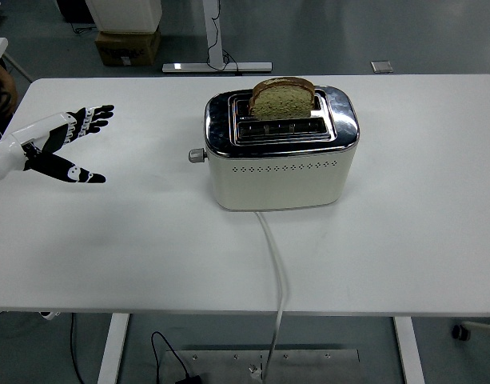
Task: Press down toaster
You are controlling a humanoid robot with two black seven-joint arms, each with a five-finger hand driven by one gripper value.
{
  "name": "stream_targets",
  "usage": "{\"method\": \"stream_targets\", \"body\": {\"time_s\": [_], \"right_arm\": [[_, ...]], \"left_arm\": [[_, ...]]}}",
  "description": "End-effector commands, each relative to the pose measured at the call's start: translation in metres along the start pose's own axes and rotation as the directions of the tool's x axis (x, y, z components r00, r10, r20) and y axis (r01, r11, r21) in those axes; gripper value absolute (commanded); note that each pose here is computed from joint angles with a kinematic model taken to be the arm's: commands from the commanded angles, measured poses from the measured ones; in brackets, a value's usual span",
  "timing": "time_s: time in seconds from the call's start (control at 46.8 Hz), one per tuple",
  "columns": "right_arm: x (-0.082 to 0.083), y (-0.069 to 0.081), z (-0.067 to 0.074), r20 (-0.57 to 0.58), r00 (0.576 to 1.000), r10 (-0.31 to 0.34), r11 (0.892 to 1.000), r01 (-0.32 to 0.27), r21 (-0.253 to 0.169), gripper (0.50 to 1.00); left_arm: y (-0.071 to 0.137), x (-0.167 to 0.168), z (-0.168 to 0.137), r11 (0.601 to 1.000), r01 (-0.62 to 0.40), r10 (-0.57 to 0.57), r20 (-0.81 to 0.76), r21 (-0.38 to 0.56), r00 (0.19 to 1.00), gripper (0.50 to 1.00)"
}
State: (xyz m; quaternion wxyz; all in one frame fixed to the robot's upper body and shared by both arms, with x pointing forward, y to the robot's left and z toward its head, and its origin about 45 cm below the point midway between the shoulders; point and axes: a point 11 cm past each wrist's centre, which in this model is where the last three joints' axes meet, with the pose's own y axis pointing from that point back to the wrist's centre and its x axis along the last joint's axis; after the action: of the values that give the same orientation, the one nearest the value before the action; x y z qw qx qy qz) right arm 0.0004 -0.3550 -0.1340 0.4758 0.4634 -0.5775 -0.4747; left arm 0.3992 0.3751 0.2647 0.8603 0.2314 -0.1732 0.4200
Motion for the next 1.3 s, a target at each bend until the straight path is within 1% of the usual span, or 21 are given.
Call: {"method": "stream_targets", "body": {"time_s": [0.0,0.15,0.321,0.491,0.662,0.769,1.026,1.132,1.282], "right_arm": [[0.0,0.0,0.001,0.0,1.0,0.0,1.0,0.0,-0.001,0.998],[0.0,0.0,0.001,0.0,1.0,0.0,1.0,0.0,-0.001,0.998],[0.0,0.0,0.001,0.0,1.0,0.0,1.0,0.0,-0.001,0.998],[0.0,0.0,0.0,0.0,1.0,0.0,1.0,0.0,0.001,0.998],[0.0,0.0,0.001,0.0,1.0,0.0,1.0,0.0,-0.001,0.998],[0.0,0.0,0.001,0.0,1.0,0.0,1.0,0.0,-0.001,0.998],[0.0,0.0,0.001,0.0,1.0,0.0,1.0,0.0,-0.001,0.998],[0.0,0.0,0.0,0.0,1.0,0.0,1.0,0.0,0.001,0.998],[0.0,0.0,0.0,0.0,1.0,0.0,1.0,0.0,0.001,0.998]], "left_arm": [[0.0,-0.004,0.002,1.0,0.027,-0.027,0.045,0.005,0.999,1.0],[-0.003,-0.011,0.004,0.998,0.062,-0.064,0.104,0.018,0.992,1.0],[-0.009,-0.021,0.009,0.996,0.094,-0.094,0.135,0.007,0.986,1.0],[-0.014,-0.033,0.02,0.99,0.143,-0.138,0.197,-0.01,0.971,1.0],[-0.014,-0.037,0.018,0.986,0.165,-0.162,0.243,0.01,0.957,1.0],[-0.015,-0.039,0.017,0.985,0.173,-0.171,0.255,0.017,0.952,1.0],[-0.021,-0.043,0.022,0.983,0.185,-0.18,0.27,0.005,0.946,1.0],[-0.028,-0.052,0.024,0.98,0.201,-0.192,0.259,-0.01,0.947,1.0],[-0.029,-0.052,0.025,0.979,0.203,-0.193,0.261,-0.014,0.946,1.0]]}}
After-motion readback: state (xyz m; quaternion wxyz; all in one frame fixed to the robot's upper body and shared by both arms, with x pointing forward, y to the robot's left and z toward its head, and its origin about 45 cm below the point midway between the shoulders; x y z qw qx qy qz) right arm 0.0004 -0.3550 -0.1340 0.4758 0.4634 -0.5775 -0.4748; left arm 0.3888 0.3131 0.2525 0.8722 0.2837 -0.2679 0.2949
